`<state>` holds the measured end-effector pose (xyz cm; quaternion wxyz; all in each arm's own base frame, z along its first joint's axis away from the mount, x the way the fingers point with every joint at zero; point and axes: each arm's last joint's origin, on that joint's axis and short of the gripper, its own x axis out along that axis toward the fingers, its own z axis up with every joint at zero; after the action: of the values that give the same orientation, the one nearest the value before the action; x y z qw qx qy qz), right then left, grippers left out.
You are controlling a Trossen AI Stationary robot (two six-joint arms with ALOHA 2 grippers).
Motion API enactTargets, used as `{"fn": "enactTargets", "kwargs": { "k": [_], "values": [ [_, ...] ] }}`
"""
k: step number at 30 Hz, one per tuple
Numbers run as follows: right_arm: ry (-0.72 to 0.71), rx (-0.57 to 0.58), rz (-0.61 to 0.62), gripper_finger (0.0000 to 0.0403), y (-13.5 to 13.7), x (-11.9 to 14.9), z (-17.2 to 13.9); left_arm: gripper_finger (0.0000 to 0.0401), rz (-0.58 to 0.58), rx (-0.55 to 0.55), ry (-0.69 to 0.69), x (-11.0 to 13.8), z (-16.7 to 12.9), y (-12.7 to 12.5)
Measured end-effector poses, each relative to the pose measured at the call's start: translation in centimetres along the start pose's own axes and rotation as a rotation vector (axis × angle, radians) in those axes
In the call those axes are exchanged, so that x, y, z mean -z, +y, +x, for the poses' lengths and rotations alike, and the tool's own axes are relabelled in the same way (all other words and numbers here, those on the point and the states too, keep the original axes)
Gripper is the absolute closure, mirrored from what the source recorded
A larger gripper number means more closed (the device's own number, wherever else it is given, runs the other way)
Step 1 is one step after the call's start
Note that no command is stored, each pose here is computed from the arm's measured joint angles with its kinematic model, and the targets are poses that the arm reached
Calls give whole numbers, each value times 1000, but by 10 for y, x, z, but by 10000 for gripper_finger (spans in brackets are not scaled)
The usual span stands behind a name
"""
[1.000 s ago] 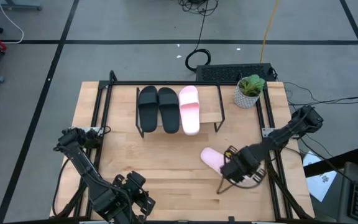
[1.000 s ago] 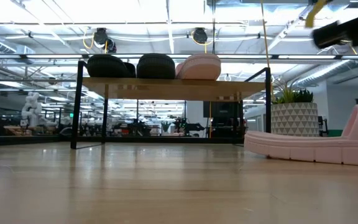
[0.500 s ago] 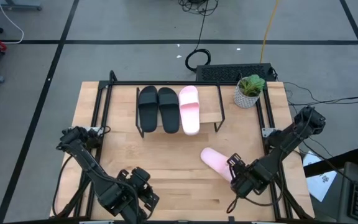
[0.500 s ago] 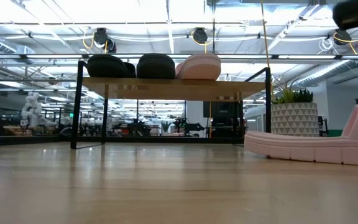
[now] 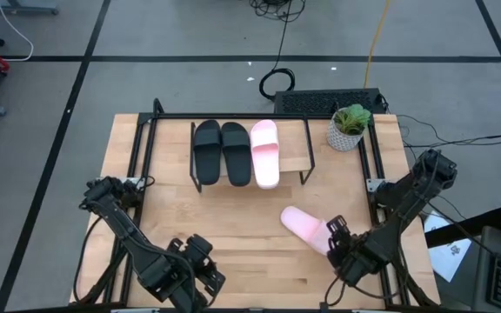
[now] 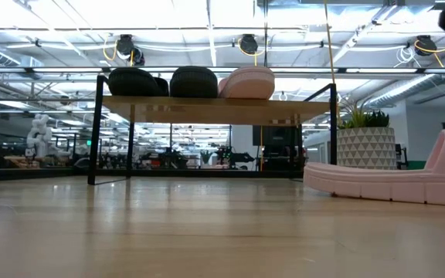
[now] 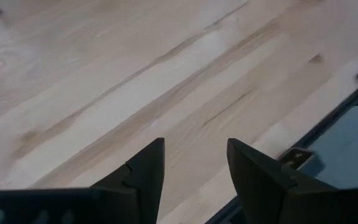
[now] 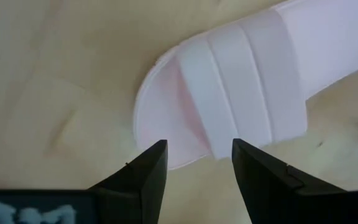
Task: Pick and place slides into the shelf
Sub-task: Put the pink slipper onto the shelf
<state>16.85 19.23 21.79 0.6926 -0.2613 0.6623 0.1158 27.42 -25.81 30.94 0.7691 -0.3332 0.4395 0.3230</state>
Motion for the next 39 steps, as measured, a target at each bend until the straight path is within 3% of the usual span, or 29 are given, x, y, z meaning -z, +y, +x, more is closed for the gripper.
{"fn": "enactTargets", "kwargs": {
  "k": [7, 12, 20, 25, 29, 39],
  "values": [
    [27, -58, 138, 232, 14, 6, -3, 229, 28, 70, -28, -7, 8, -12],
    [120, -87, 328, 232, 20, 15, -4, 229, 63, 61, -50, -12, 13, -13],
    [218, -138, 690, 232, 30, 20, -6, 229, 202, 14, -80, -28, 22, -13],
    [243, -132, 936, 232, 32, 20, -7, 229, 285, -115, -86, -32, 23, 0],
    [223, -152, 1124, 232, 34, 15, -7, 229, 361, -228, -90, -27, 17, 12],
    [54, -142, 1675, 232, 40, 8, -8, 229, 560, -253, -144, 5, 19, 25]
  ]
}}
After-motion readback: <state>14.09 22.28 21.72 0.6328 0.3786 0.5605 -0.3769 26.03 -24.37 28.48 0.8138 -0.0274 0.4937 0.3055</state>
